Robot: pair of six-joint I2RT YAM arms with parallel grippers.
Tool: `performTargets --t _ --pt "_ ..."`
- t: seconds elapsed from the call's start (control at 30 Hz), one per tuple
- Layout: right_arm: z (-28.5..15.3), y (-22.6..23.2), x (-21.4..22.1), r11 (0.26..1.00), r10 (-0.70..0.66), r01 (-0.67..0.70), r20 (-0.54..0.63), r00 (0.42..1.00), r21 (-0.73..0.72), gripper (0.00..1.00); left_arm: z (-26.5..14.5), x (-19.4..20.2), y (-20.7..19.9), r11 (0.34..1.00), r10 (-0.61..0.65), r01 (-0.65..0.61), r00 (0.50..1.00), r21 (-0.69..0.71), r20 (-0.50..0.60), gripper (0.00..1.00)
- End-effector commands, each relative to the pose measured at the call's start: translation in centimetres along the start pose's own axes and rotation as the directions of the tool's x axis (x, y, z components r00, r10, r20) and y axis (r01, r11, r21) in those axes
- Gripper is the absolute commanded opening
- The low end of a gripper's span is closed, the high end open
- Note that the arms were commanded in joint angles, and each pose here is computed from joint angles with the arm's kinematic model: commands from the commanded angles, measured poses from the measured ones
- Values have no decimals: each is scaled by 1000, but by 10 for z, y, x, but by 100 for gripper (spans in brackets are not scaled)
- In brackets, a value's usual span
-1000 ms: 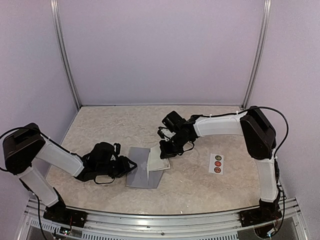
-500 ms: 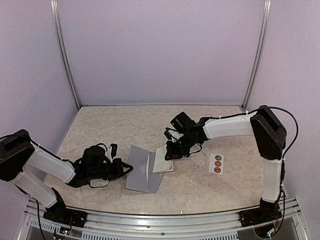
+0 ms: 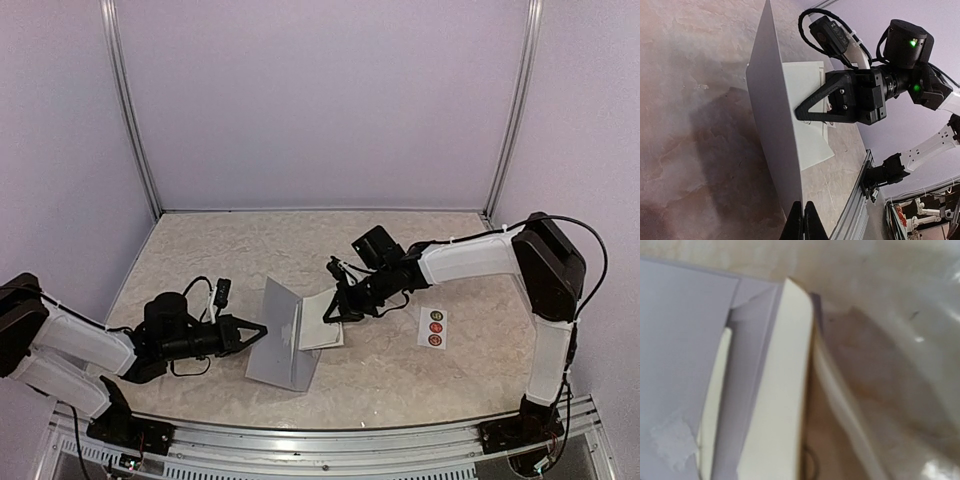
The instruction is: Place the letter into the envelope and seal it
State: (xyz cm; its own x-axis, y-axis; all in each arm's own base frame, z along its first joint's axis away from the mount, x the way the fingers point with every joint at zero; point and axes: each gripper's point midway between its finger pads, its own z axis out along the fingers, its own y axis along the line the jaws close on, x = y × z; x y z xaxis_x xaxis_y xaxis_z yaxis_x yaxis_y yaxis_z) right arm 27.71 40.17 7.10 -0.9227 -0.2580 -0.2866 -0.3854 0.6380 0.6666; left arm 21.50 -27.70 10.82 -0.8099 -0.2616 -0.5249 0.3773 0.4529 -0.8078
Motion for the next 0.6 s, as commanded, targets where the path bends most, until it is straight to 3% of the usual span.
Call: performTargets --t 0.0,0.37,0.57 --pt "1 17 6 992 -5 3 -12 1000 -128 0 -6 -9 -28 990 52 -56 998 131 31 0" --pt "-19 57 9 934 -51 53 16 999 -353 0 -17 -17 -47 980 73 -84 995 182 64 0" --pt "-35 74 3 910 -97 121 81 992 -398 0 -24 -22 -61 969 81 -97 994 225 78 0"
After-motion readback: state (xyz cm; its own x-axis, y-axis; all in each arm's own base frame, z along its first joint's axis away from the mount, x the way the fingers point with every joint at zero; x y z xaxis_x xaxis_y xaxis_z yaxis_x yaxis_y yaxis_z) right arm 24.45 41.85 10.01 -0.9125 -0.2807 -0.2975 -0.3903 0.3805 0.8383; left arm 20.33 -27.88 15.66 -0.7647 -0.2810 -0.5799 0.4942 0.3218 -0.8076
